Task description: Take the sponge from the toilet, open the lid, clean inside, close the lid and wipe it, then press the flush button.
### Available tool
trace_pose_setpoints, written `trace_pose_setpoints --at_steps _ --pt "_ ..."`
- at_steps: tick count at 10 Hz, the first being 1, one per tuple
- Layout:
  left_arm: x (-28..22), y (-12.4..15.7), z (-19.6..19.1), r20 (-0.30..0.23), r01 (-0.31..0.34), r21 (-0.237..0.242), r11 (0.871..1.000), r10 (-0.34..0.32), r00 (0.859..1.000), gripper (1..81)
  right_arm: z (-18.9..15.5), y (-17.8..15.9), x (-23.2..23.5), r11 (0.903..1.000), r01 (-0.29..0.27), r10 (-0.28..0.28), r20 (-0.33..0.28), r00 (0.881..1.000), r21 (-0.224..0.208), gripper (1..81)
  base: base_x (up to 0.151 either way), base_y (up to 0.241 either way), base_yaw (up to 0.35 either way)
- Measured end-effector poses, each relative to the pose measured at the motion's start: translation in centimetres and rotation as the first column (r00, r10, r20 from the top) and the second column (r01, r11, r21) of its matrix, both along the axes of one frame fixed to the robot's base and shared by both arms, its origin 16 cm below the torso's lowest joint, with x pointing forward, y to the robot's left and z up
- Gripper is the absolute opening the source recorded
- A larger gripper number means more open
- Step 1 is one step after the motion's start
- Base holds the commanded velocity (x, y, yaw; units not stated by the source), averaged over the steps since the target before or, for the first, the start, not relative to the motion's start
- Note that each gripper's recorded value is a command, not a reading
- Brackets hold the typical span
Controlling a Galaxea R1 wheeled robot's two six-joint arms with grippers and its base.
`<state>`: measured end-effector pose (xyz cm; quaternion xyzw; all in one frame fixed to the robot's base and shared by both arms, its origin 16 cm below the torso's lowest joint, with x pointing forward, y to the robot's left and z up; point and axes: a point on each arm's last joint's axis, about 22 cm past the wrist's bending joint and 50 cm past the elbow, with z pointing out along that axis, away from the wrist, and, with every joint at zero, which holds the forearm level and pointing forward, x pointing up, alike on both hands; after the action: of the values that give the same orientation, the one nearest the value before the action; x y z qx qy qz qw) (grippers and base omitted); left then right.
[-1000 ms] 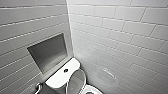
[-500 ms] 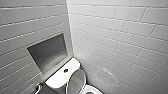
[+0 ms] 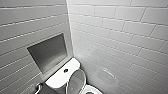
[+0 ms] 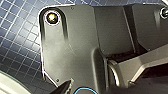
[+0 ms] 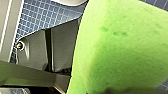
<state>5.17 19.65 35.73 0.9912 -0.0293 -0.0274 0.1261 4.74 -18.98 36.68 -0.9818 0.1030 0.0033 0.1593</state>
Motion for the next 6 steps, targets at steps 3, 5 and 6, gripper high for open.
trace_pose_setpoints --at_steps 3,5,6 --pt "-0.1 0.0 0.0 -0.001 0.004 -0.001 1.0 -0.004 1.0 81.1 0.7 -1.5 5.4 0.9983 0.009 -0.013 0.062 0.998 0.057 1.0 0.0 0.0 0.0" --pt "-0.5 0.0 0.1 -0.005 0.005 -0.001 1.0 -0.005 1.0 81.1 2.0 -2.3 12.9 0.9941 0.005 -0.021 0.144 0.989 0.109 1.0 0.0 0.0 0.0" --pt "-0.8 -0.1 0.1 -0.009 0.005 -0.001 1.0 -0.005 1.0 81.1 2.6 -3.1 17.4 0.9937 0.002 -0.024 0.198 0.98 0.112 1.0 0.0 0.0 0.0"
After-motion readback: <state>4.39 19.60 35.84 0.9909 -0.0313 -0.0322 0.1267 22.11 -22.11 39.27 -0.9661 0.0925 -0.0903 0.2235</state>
